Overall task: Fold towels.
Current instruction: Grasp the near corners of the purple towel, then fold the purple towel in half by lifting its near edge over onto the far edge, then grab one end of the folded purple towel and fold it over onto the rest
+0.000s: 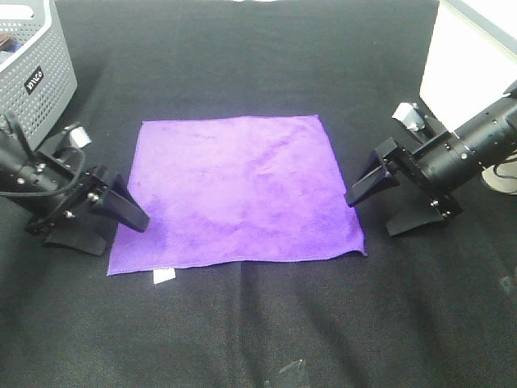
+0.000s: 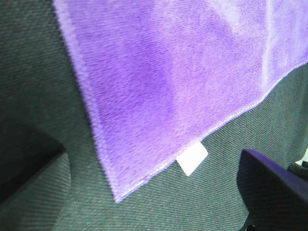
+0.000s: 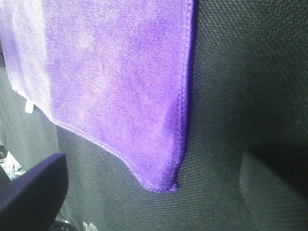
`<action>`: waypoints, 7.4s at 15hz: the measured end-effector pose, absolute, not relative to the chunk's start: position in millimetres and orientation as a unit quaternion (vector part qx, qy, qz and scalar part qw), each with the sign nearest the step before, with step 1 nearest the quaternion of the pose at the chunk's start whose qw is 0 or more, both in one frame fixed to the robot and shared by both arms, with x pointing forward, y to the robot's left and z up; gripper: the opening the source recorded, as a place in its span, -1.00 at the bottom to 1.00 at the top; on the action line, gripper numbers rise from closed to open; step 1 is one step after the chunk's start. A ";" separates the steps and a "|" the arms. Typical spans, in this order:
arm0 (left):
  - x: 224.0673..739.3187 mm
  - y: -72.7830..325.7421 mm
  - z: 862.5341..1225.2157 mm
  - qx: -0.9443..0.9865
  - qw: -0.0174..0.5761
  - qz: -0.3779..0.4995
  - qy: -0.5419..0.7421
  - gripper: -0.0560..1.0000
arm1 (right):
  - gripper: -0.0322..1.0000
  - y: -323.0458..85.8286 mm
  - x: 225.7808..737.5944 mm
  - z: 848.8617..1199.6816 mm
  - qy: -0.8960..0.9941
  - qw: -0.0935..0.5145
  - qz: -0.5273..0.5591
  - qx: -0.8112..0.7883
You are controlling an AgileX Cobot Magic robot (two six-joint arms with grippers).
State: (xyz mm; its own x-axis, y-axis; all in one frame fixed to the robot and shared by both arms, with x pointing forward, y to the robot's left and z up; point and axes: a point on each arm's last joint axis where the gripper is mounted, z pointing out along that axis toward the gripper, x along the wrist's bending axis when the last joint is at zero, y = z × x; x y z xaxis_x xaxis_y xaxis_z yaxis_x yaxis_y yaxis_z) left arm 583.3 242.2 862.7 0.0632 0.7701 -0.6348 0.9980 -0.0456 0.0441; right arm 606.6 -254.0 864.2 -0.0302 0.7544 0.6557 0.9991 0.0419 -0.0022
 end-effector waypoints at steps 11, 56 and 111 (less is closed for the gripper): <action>599.1 180.5 848.2 0.715 0.188 -0.241 0.628 -0.48 | -0.76 -197.5 599.2 839.1 -0.708 0.258 -0.201 -0.625; 751.0 207.8 905.2 0.735 0.286 -0.020 0.614 -0.84 | -0.92 -177.0 767.8 899.7 -0.687 0.109 -0.320 -0.643; 756.9 192.3 863.7 0.757 0.205 -0.125 0.608 -0.81 | 0.41 -193.0 745.6 968.2 -0.742 0.063 -0.239 -0.624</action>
State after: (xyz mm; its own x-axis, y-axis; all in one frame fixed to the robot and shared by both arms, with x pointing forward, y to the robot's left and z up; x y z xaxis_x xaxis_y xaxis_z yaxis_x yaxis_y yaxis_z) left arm 756.9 192.3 863.7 0.2298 0.8694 -0.4374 0.9714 -0.1770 0.1585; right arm 745.6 -193.0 968.2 -0.2146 0.8950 0.3911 0.9548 0.1080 0.2770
